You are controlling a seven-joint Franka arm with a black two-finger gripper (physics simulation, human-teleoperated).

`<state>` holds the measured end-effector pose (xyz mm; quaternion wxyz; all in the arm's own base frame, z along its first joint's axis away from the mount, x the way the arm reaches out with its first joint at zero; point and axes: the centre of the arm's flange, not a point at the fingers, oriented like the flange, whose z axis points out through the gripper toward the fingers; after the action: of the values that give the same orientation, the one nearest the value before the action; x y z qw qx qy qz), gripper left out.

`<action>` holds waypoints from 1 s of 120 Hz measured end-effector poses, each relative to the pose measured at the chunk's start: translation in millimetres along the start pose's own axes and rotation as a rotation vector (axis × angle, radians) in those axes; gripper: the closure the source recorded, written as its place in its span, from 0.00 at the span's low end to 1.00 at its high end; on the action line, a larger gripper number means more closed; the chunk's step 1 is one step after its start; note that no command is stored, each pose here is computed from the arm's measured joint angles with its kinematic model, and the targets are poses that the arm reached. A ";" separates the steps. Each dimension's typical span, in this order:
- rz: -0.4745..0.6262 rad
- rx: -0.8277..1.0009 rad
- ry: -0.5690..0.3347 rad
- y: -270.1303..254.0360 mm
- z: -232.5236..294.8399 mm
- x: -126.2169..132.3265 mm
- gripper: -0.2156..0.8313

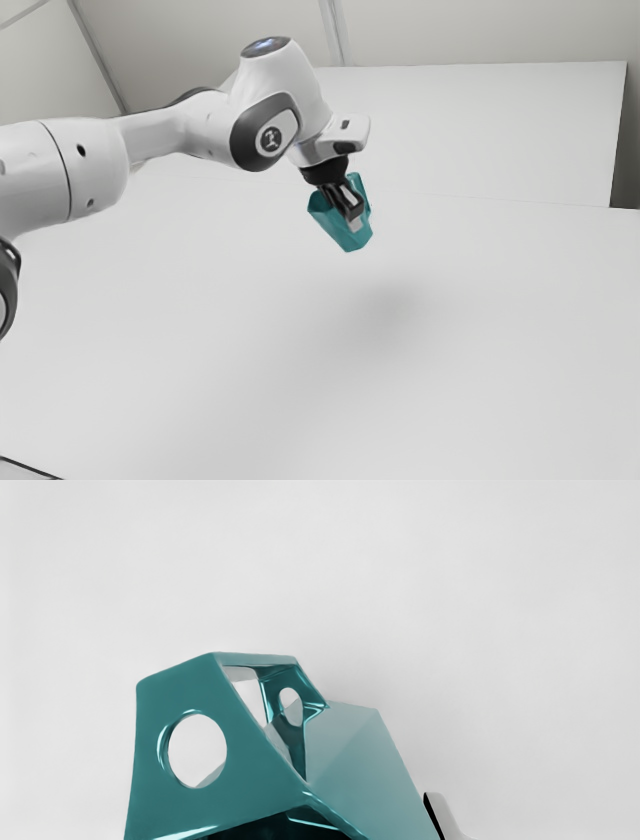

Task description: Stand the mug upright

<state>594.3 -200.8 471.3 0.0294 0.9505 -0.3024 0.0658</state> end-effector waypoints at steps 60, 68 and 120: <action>-0.295 0.098 -0.135 -35.3 50.2 -70.6 0.92; -0.334 0.096 -0.146 -45.0 58.7 -78.7 0.93; -0.438 0.097 -0.153 -71.8 107.5 -95.6 0.92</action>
<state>570.0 -98.0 350.0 -0.0259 0.9959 -0.0866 -0.0001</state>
